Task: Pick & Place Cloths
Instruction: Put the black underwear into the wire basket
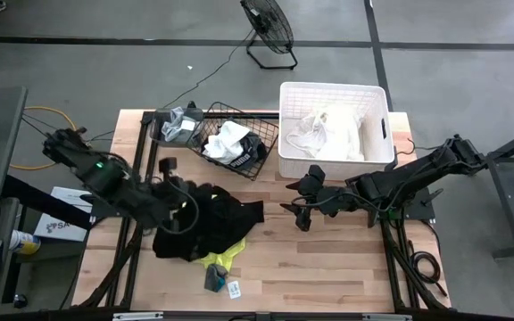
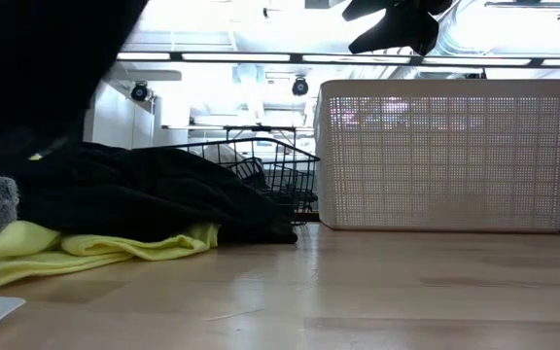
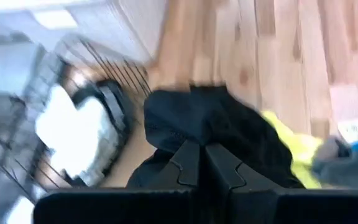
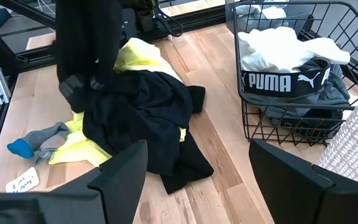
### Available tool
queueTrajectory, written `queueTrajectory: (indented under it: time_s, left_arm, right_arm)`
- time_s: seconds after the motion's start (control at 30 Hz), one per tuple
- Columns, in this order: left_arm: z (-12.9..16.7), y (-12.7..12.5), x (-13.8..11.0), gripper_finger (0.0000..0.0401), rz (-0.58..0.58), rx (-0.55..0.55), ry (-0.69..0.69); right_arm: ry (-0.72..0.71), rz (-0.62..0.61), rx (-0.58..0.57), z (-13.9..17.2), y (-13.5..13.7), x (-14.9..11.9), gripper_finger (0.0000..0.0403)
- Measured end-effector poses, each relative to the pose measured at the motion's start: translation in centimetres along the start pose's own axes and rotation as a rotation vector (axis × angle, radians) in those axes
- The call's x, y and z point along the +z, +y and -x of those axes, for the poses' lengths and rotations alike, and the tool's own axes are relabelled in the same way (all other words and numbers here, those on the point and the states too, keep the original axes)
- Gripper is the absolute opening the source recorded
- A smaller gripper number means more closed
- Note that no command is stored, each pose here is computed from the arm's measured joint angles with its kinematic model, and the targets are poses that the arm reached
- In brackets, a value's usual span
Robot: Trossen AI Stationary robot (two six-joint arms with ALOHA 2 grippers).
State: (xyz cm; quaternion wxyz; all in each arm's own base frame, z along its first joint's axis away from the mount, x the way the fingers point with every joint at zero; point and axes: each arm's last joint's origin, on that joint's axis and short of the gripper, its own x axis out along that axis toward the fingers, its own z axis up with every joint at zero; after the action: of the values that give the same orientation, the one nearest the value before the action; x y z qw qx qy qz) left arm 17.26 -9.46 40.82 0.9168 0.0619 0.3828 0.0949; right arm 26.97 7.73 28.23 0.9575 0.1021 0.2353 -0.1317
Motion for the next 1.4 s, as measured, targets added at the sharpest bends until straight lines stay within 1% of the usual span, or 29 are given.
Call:
queueTrajectory:
  time_s: [0.1,0.2,0.4,0.47,0.67,0.73,0.87,1.0,1.23,1.4]
  left_arm:
    - [1.9,1.0,1.4,0.0,-0.035,0.041,-0.097]
    - [3.6,2.1,2.5,0.0,-0.057,0.106,-0.191]
    - [6.2,3.6,4.2,0.0,-0.077,0.231,-0.341]
    - [6.7,3.9,4.8,0.0,-0.084,0.305,-0.385]
    - [8.3,4.6,6.7,0.0,-0.121,0.574,-0.479]
    - [8.8,4.7,7.4,0.0,-0.136,0.634,-0.493]
    - [9.8,4.9,8.5,0.0,-0.166,0.672,-0.525]
    - [9.8,5.9,9.2,0.0,-0.176,0.721,-0.524]
    - [8.3,8.6,9.9,0.0,-0.149,0.781,-0.507]
    - [6.5,10.5,10.2,0.0,-0.118,0.769,-0.518]
  right_arm:
    - [0.0,0.0,0.0,0.0,0.0,0.0,0.0275]
    - [0.0,0.0,0.0,0.0,0.0,0.0,0.0275]
    - [0.0,0.0,-0.002,0.0,0.0,0.0,0.0275]
    - [-0.002,0.0,-0.004,0.0,0.0,0.0,0.0275]
    - [-0.002,0.0,-0.005,0.0,0.0,0.0,0.0275]
    - [-0.003,0.0,-0.006,0.0,0.0,0.0,0.0275]
    - [-0.004,0.003,-0.008,0.0,0.0,0.0,0.0275]
    - [-0.003,0.004,-0.008,0.0,0.0,0.0,0.0275]
    - [-0.003,0.004,-0.008,0.0,0.0,0.0,0.0275]
    - [-0.003,0.005,-0.008,0.0,0.0,0.0,0.0275]
